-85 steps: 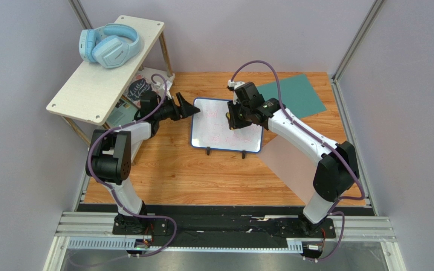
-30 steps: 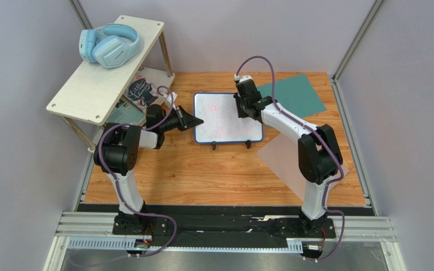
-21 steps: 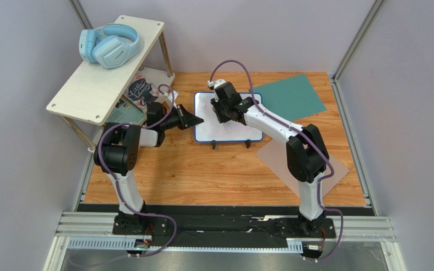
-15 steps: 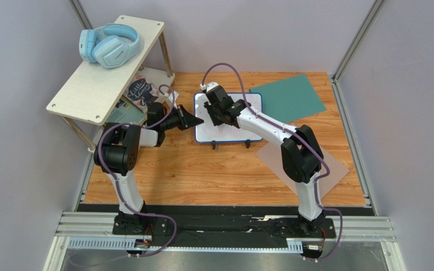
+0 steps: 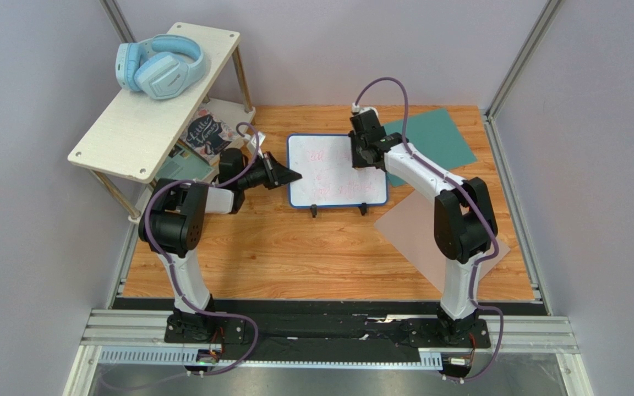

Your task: Erase the whiteboard

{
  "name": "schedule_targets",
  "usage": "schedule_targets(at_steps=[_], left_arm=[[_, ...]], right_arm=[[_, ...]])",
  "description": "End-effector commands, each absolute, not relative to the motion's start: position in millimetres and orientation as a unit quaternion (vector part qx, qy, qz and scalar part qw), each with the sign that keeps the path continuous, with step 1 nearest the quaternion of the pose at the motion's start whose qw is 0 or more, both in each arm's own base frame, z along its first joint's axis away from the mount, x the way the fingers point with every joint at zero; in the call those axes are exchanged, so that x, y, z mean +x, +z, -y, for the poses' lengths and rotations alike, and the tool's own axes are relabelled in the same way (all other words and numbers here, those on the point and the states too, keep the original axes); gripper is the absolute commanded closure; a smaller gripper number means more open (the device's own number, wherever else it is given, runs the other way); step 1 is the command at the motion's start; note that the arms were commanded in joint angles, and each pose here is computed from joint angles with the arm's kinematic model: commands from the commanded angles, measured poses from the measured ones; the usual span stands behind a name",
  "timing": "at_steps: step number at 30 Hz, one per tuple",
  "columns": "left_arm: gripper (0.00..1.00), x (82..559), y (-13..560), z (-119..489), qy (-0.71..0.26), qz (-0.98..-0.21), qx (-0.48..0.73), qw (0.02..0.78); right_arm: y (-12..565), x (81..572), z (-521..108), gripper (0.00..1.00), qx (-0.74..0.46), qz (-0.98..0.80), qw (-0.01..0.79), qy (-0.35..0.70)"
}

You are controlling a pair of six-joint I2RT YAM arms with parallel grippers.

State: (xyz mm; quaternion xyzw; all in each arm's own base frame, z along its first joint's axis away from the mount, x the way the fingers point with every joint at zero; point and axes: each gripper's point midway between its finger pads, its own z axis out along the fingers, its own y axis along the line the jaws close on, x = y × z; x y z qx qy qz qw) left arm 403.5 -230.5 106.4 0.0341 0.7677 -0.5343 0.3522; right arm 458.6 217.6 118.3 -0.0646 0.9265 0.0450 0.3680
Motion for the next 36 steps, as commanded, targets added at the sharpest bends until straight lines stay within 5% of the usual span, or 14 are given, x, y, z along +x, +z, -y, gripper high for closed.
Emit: schedule_targets(at_steps=[1, 13, 25, 36], left_arm=[[1.0, 402.8, 72.7, 221.3, -0.479, -0.805, 0.029, 0.349], [1.0, 404.2, 72.2, 219.2, -0.483, -0.804, 0.025, 0.346], [1.0, 403.7, 72.2, 220.9, -0.49, -0.801, 0.027, 0.344], [1.0, 403.4, 74.4, 222.6, -0.496, -0.797, 0.033, 0.344]], right_arm=[[72.2, 457.7, -156.5, 1.0, -0.024, -0.94, 0.335, -0.062], [45.3, 433.0, -137.7, 1.0, 0.016, -0.952, 0.305, -0.007], [53.0, 402.4, -222.4, 1.0, -0.132, -0.934, 0.314, 0.107], [58.9, 370.7, -338.6, 1.0, -0.321, -0.895, 0.298, 0.081]])
